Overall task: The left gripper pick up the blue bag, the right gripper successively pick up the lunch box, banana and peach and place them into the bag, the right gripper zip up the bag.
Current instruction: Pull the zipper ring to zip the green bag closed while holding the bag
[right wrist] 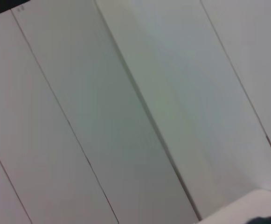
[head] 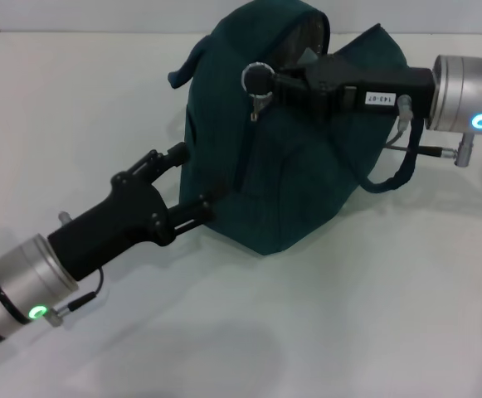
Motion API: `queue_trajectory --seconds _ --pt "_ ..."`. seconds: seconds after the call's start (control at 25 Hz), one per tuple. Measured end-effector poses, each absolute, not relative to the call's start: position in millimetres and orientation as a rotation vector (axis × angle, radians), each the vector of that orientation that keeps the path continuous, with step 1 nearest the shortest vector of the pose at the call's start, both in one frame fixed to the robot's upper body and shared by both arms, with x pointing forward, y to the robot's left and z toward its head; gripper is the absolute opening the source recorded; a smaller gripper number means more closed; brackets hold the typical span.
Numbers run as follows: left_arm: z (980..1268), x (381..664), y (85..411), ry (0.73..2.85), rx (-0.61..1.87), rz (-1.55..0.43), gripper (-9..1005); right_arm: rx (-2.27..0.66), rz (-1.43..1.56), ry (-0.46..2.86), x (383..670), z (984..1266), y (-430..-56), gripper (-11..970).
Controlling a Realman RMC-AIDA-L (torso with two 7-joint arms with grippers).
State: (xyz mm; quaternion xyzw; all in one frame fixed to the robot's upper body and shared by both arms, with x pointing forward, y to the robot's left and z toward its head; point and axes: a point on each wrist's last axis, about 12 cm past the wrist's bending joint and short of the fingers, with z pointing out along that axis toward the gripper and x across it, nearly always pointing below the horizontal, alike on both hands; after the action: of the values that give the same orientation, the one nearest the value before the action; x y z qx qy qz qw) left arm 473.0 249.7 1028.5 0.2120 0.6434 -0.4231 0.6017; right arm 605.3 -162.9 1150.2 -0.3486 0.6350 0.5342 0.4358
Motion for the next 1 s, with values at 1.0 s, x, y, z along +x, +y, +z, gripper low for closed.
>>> queue_trajectory --seconds 1.0 --pt "1016.7 472.0 202.1 1.463 0.398 -0.809 885 -0.910 1.363 1.554 601.2 1152.7 -149.7 11"
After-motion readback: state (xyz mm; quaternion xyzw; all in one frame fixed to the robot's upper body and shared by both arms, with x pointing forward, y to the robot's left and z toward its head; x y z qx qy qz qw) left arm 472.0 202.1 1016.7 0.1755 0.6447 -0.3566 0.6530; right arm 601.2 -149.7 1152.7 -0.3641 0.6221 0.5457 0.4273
